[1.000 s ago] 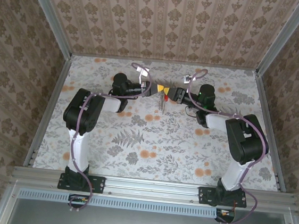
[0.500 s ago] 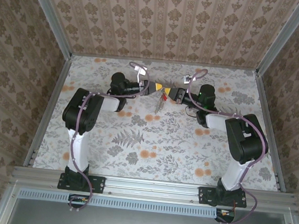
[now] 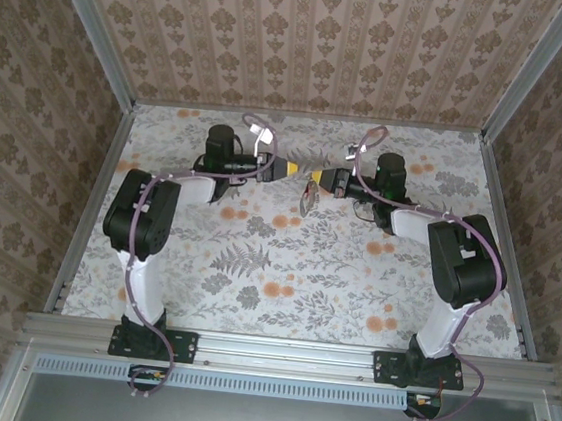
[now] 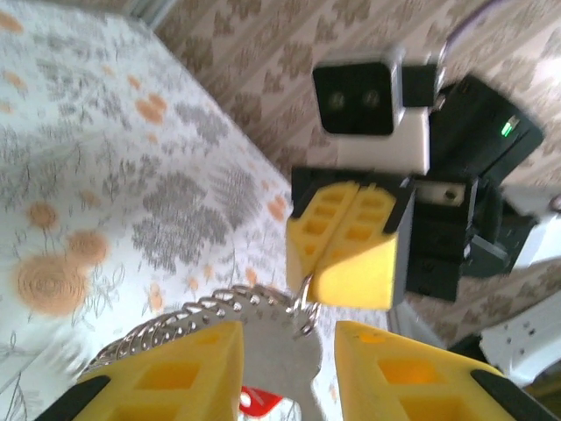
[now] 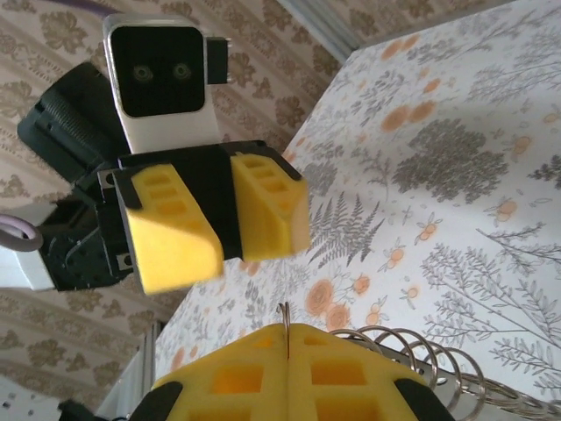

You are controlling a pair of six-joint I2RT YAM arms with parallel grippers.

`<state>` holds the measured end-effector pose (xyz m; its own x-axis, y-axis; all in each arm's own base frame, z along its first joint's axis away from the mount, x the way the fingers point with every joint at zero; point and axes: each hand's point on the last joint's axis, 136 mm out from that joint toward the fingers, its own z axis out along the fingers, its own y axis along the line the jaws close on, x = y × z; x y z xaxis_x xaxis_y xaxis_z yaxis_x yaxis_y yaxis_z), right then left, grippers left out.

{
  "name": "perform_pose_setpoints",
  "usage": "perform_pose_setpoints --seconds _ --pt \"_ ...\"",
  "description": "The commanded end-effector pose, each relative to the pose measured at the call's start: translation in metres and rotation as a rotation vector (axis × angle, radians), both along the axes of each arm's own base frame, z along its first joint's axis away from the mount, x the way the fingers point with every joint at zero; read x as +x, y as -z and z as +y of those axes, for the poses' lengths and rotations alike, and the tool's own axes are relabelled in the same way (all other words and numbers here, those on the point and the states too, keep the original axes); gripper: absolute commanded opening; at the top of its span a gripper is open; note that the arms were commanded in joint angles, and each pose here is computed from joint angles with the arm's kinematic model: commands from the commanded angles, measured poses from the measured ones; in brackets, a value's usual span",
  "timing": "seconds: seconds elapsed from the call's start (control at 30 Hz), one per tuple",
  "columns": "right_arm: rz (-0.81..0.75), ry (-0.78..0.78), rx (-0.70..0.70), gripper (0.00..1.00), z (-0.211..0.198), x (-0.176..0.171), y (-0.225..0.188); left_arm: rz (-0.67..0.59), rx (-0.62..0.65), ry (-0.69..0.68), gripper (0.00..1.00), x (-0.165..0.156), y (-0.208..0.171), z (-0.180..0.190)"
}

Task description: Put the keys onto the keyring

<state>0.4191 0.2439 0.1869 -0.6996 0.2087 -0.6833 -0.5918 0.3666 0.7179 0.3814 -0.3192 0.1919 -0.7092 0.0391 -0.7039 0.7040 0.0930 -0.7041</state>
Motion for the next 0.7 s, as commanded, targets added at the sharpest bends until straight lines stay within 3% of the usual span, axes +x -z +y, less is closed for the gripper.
perform_pose_setpoints --seconds 0.0,0.17,0.67 --pt "-0.053 -0.103 0.002 0.0 0.006 -0.006 -0.022 -0.068 0.109 0.104 0.34 -0.025 0.001 -0.007" --pt "-0.035 -0.141 0.002 0.0 0.008 -0.003 -0.019 -0.085 0.144 0.132 0.35 -0.03 -0.003 -0.013" --pt "-0.019 -0.175 -0.001 0.0 0.005 -0.007 -0.01 -0.096 0.09 0.135 0.41 -0.018 -0.022 -0.01"
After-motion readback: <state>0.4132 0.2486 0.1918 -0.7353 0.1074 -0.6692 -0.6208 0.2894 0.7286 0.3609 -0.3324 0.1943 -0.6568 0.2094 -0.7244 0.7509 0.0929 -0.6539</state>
